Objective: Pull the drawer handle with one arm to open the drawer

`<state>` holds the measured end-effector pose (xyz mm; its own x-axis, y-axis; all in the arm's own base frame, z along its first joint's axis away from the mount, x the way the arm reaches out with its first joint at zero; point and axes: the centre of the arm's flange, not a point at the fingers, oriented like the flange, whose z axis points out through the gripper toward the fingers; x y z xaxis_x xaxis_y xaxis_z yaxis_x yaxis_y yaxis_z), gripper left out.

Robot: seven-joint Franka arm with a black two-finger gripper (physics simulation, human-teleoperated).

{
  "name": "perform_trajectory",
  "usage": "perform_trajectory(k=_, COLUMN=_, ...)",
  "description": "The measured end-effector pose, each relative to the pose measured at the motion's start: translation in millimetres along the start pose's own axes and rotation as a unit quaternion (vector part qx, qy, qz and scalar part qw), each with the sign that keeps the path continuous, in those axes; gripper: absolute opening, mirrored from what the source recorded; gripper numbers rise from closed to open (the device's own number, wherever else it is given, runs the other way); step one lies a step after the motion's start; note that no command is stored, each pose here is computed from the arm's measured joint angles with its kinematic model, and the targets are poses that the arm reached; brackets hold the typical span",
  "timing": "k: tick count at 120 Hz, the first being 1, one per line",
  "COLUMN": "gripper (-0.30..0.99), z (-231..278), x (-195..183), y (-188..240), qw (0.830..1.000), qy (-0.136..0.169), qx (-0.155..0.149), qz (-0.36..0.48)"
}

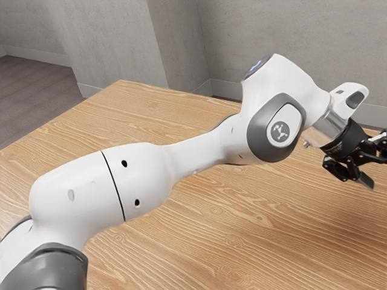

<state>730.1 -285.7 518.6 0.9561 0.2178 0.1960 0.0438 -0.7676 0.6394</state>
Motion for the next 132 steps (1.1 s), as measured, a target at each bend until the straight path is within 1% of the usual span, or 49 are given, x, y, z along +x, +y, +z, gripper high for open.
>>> perform_trajectory(k=12, gripper=0.48, z=-1, x=0, y=1, qw=1.0, qy=0.001, qx=0.0, qz=-0.001)
perform_trajectory(k=23, gripper=0.47, z=-3, x=1, y=0, qw=1.0, qy=0.006, qx=0.007, qz=-0.001)
perform_trajectory(k=53, gripper=0.45, z=-14, x=7, y=-6, qw=1.0, qy=0.015, qx=0.018, qz=-0.005)
perform_trajectory(k=86, gripper=0.45, z=-17, x=9, y=-13, qw=0.999, qy=0.01, qx=0.04, qz=-0.006)
perform_trajectory(k=104, gripper=0.45, z=-31, x=10, y=-13, qw=0.999, qy=0.011, qx=0.052, qz=-0.007)
perform_trajectory(k=132, gripper=0.45, z=-37, x=11, y=-21, qw=0.998, qy=0.002, qx=0.066, qz=-0.022)
